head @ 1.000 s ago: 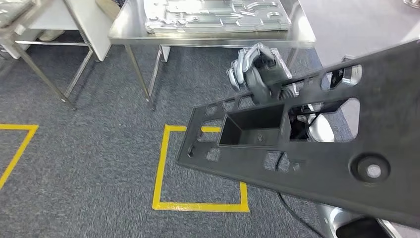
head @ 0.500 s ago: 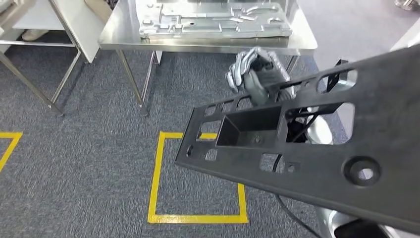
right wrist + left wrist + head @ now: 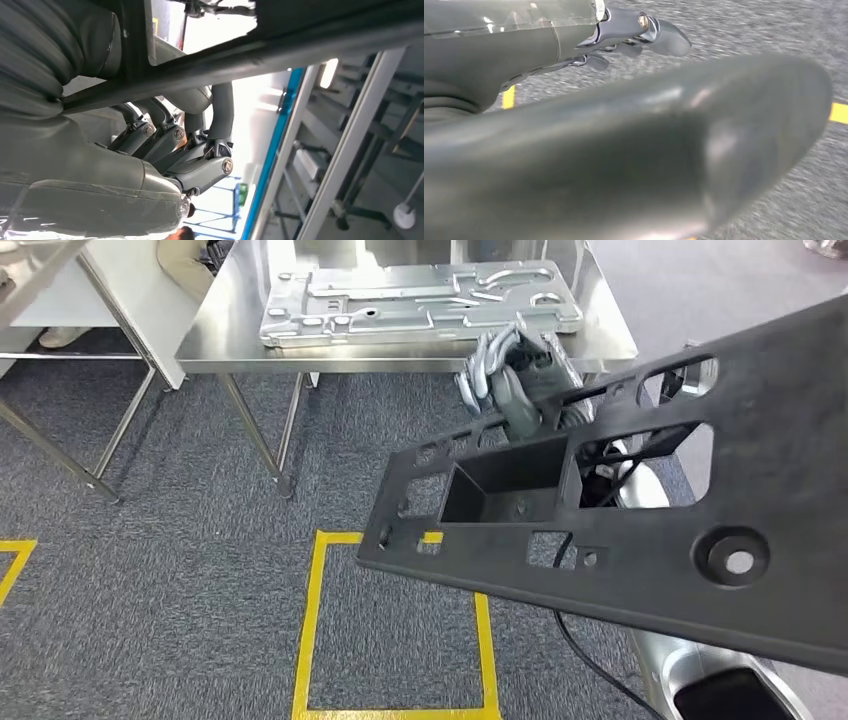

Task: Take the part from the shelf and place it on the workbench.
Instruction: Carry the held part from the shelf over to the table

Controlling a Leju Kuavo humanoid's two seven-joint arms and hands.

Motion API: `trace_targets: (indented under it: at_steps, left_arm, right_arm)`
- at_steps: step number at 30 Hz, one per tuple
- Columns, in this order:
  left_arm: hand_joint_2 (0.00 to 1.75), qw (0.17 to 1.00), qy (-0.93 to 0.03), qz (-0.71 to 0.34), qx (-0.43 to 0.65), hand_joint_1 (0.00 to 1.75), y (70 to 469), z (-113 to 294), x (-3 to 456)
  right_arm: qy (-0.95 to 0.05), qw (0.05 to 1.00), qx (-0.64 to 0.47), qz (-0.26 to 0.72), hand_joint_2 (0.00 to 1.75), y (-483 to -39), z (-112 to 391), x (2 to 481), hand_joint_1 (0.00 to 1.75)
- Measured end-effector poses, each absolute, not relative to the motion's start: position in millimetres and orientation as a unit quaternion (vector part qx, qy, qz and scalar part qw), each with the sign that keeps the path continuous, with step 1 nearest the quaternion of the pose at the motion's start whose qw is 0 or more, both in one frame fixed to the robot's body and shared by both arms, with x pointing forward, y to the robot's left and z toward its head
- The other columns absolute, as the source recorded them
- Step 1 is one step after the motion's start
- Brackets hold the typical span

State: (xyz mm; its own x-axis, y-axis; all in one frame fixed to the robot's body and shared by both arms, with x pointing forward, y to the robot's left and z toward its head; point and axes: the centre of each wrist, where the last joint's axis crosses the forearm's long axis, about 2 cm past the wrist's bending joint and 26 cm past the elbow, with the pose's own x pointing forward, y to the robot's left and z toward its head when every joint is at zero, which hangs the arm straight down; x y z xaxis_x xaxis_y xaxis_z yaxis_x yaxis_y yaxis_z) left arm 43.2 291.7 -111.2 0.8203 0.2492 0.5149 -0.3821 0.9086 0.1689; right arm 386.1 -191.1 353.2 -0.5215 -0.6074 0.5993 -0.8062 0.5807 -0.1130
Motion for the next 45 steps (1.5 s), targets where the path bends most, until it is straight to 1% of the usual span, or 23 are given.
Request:
trace_targets:
  at_steps: [10, 32, 40, 45]
  left_arm:
    - [0.00, 0.946, -0.244, 0.165, 0.137, 0.00, 292, -112, 34]
    - [0.00, 0.943, -0.249, 0.174, 0.137, 0.00, 290, -112, 40]
    - [0.00, 0.942, -0.241, 0.181, 0.145, 0.00, 291, -112, 33]
    - [0.00, 0.941, -0.245, 0.182, 0.144, 0.00, 290, -112, 36]
  right_arm:
    - [-0.846, 0.270, 0.418, 0.191, 1.75, -190, 348, 392, 1.75]
    - [-0.854, 0.263, 0.408, 0.186, 1.75, -192, 371, 398, 1.75]
    - [-0.867, 0.289, 0.365, 0.177, 1.75, -194, 376, 400, 1.75]
    - [-0.873, 0.283, 0.356, 0.175, 1.75, -195, 385, 399, 1.75]
